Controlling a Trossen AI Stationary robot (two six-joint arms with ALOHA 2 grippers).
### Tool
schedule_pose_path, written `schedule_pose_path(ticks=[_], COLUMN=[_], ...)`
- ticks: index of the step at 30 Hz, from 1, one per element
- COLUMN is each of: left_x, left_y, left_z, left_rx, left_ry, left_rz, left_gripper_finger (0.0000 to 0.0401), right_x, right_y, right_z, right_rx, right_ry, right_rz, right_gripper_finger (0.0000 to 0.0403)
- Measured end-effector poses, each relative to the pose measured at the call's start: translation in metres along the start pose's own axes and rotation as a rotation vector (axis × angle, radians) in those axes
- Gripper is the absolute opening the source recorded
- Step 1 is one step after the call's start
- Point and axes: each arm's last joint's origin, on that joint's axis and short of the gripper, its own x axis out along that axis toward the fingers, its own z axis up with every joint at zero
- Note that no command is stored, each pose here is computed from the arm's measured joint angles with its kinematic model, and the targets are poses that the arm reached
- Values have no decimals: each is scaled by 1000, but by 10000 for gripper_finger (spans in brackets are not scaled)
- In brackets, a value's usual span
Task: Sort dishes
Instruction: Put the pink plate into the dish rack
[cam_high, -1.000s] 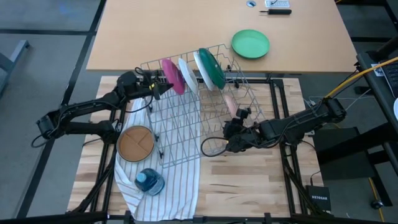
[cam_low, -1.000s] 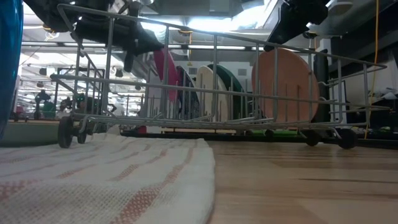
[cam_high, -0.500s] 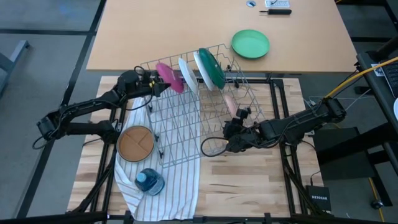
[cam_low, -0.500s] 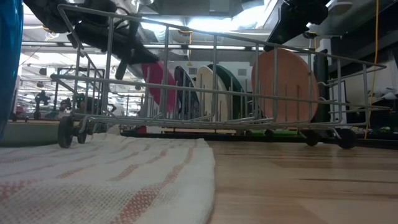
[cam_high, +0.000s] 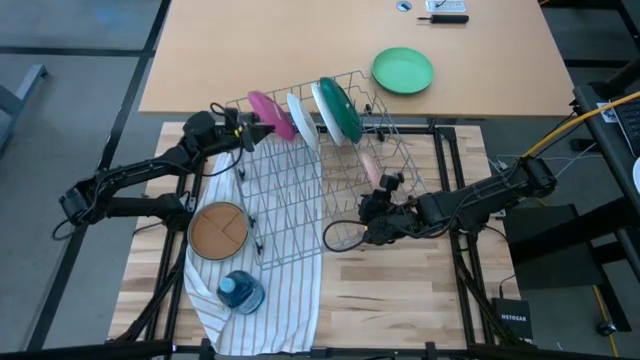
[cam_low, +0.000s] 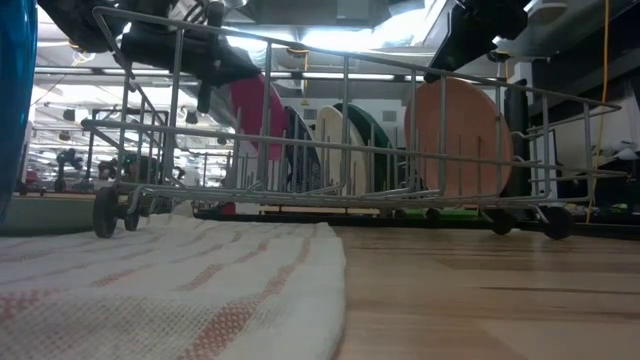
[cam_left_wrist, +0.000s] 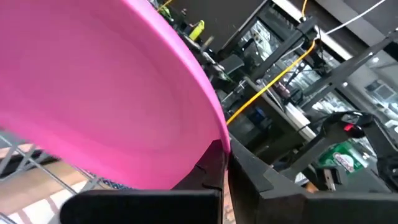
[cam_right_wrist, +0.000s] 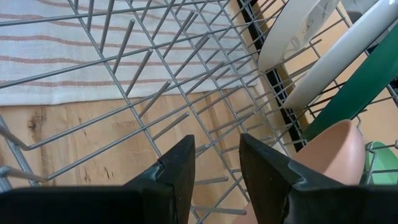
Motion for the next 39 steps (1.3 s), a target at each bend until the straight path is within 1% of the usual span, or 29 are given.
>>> schedule_pose_path(ticks=[9, 17, 20, 34, 36, 39], left_x=[-1, -5, -8, -15, -15, -15], left_y=[1, 6, 7, 4, 5, 10], left_z=[0, 1, 2, 8, 6, 0], left_rx=[0, -18, -24, -13, -21, -31], left_ry=[39, 69, 82, 59, 77, 131], left_rz=[-29, -3, 2, -17, -7, 38], left_gripper_finger=[0, 0, 0, 0, 0, 0], right_x=[0, 0, 0, 0, 0, 0], right_y=[0, 0, 1, 1, 1, 1], right_z=[0, 0, -1, -2, -2, -2], right_rx=[-1, -3, -7, -14, -14, -14], right_ry=[1, 4, 14, 24, 24, 25], right_rz=[0, 2, 25, 38, 38, 38], right_gripper_finger=[129, 129, 129, 129, 129, 129])
